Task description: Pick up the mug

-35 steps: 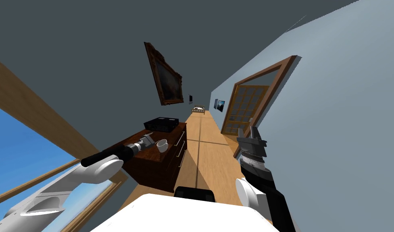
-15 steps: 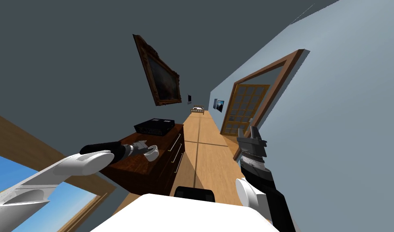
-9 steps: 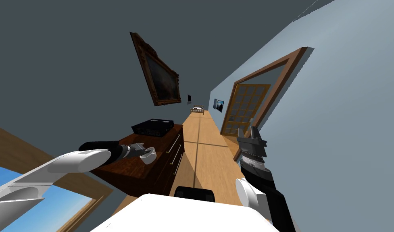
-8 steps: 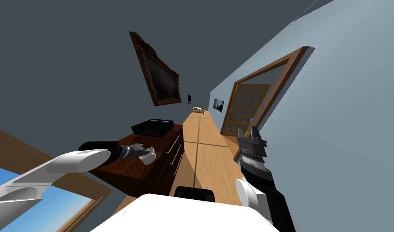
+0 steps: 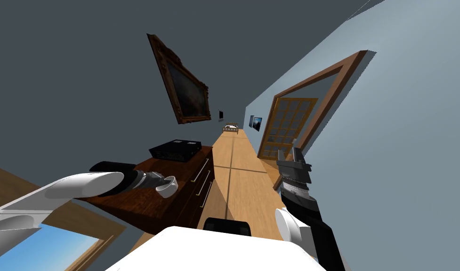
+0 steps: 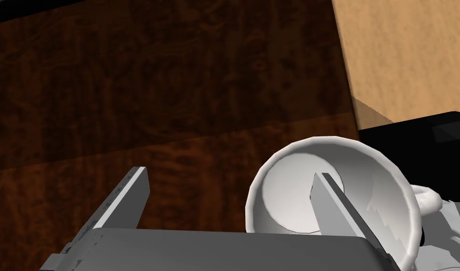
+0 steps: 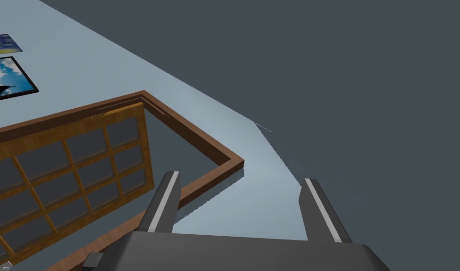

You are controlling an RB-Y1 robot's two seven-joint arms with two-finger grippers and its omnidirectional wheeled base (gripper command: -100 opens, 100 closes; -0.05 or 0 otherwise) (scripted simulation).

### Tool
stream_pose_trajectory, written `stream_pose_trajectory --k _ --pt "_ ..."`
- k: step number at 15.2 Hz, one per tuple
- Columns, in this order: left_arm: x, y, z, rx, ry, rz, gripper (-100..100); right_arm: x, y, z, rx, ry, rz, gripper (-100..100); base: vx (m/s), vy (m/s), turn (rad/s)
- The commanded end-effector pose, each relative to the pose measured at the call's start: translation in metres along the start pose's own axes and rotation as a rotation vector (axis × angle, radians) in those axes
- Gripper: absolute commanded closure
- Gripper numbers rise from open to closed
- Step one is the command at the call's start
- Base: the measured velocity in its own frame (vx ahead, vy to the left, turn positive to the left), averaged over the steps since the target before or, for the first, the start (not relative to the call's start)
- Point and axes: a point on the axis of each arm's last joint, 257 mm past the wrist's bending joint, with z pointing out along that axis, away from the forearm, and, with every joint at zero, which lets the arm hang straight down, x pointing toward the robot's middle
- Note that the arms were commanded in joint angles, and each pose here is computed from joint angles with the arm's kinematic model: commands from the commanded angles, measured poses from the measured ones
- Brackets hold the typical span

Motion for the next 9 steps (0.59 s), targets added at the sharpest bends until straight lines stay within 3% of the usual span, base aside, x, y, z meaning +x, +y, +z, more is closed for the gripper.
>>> stream_pose_trajectory --k 1,2,4,7,9 --pt "-0.009 0.002 -0.002 -0.016 -0.038 -0.018 -100 0.000 0.000 0.000 0.000 0.000 0.000 0 0.044 -0.011 0.005" --pt "-0.012 0.000 -0.006 -0.028 -0.060 -0.061 -100 0.000 0.000 0.000 0.000 0.000 0.000 0 0.049 -0.010 0.004" --pt "-0.019 0.003 -0.006 -0.038 -0.087 -0.061 -100 0.000 0.000 0.000 0.000 0.000 0.000 0 0.045 -0.014 0.005" --pt "-0.032 0.003 -0.016 -0.065 -0.153 -0.135 -100 0.000 0.000 0.000 0.000 0.000 0.000 0 0.055 -0.018 0.009" --pt "-0.037 0.005 -0.017 -0.073 -0.175 -0.135 -100 0.000 0.000 0.000 0.000 0.000 0.000 0 0.054 -0.014 0.007"
